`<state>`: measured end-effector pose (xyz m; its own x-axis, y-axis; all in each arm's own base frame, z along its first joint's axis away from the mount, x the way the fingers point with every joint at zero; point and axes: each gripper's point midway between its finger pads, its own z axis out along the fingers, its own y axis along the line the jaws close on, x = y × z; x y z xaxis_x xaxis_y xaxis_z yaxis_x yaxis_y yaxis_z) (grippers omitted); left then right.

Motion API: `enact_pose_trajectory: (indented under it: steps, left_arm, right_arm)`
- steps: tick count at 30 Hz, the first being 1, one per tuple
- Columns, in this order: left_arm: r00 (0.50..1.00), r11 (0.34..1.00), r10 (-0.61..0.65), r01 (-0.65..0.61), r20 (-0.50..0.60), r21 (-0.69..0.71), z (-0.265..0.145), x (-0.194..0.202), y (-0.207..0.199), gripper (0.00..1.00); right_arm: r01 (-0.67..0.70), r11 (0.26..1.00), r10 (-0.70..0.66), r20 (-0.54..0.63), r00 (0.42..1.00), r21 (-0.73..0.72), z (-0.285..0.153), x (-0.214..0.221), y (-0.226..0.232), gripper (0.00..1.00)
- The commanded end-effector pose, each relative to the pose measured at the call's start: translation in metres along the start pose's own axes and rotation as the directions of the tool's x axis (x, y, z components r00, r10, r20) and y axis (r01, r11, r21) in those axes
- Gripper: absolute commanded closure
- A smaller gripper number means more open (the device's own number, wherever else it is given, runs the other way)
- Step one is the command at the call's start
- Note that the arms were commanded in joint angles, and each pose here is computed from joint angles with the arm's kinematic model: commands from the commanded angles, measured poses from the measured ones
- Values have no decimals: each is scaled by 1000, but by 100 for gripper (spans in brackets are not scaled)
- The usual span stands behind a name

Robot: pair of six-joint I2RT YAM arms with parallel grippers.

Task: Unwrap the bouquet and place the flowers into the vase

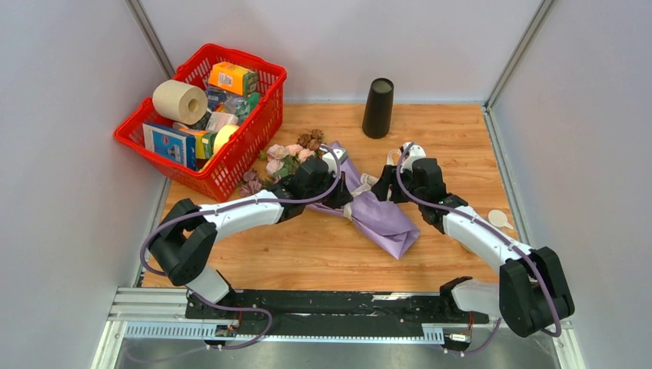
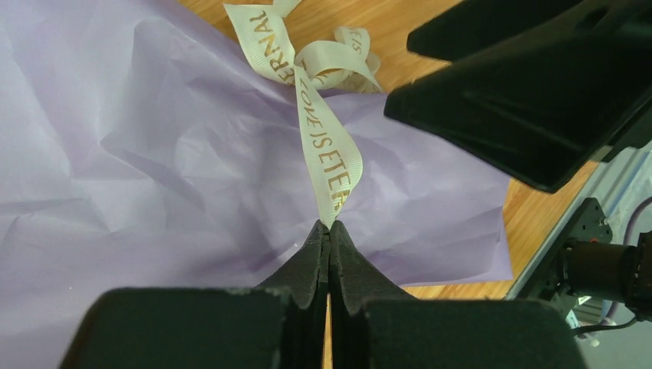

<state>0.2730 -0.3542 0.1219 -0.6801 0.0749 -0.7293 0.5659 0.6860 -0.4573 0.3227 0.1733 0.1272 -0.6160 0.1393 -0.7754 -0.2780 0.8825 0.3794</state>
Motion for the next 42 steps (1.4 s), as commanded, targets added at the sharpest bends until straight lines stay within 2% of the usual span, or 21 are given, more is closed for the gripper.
enact_pose_trajectory:
  steps: [1,3,6,10,14,18,27,29,30,31,33,35,36,37,40,42]
  left_arm:
    - [995,999,4,-8,97,44,-12,-35,-21,100]
    - [995,999,4,-8,97,42,-13,-34,-20,100]
    - [995,999,7,-11,99,39,-13,-31,-18,100]
    - [995,999,6,-10,102,44,-14,-26,-16,100]
    - [996,998,5,-12,93,67,-13,-18,-17,100]
    - [997,997,20,-26,78,77,-12,-14,-17,100]
    - [998,994,29,-34,47,108,-7,-3,-19,100]
    - [999,993,28,-32,45,111,-7,-2,-19,100]
    - [999,994,29,-33,41,104,-8,0,-17,100]
    - [999,995,27,-31,39,100,-9,0,-17,100]
    - [999,999,15,-17,32,45,-12,3,-7,93]
    - [999,999,3,-2,40,-38,-19,5,8,79]
    - [999,996,-1,6,44,-94,-25,6,17,68]
    - [999,991,-25,31,48,-132,-28,9,24,65]
    - [993,949,-110,119,46,-294,-49,18,49,54]
    - [984,927,-166,178,65,-331,-60,19,52,49]
  right_arm:
    - [65,990,-55,76,996,-123,-6,-16,23,32]
    - [-62,993,67,53,996,-97,-4,-15,21,29]
    - [-253,949,246,-57,967,-188,-10,-6,47,30]
    - [-466,866,459,-79,885,-184,-13,-2,53,29]
    - [-609,776,598,-116,793,-165,-10,6,55,27]
    - [-675,708,660,-144,737,-206,-8,7,62,25]
    - [-735,642,708,-201,677,-216,9,13,85,28]
    - [-743,633,714,-208,669,-217,15,13,86,34]
    - [-746,631,717,-207,666,-215,18,12,86,40]
    - [-745,631,717,-203,666,-217,20,10,86,52]
    - [-740,636,717,-187,671,-217,24,6,85,72]
    - [-730,645,713,-166,681,-225,23,1,85,88]
    - [-724,651,710,-156,687,-227,22,0,84,95]
    - [-717,659,705,-145,694,-228,21,-1,82,100]
    - [-702,669,696,-124,707,-244,15,2,80,100]
    - [-689,676,685,-121,718,-263,11,4,81,100]
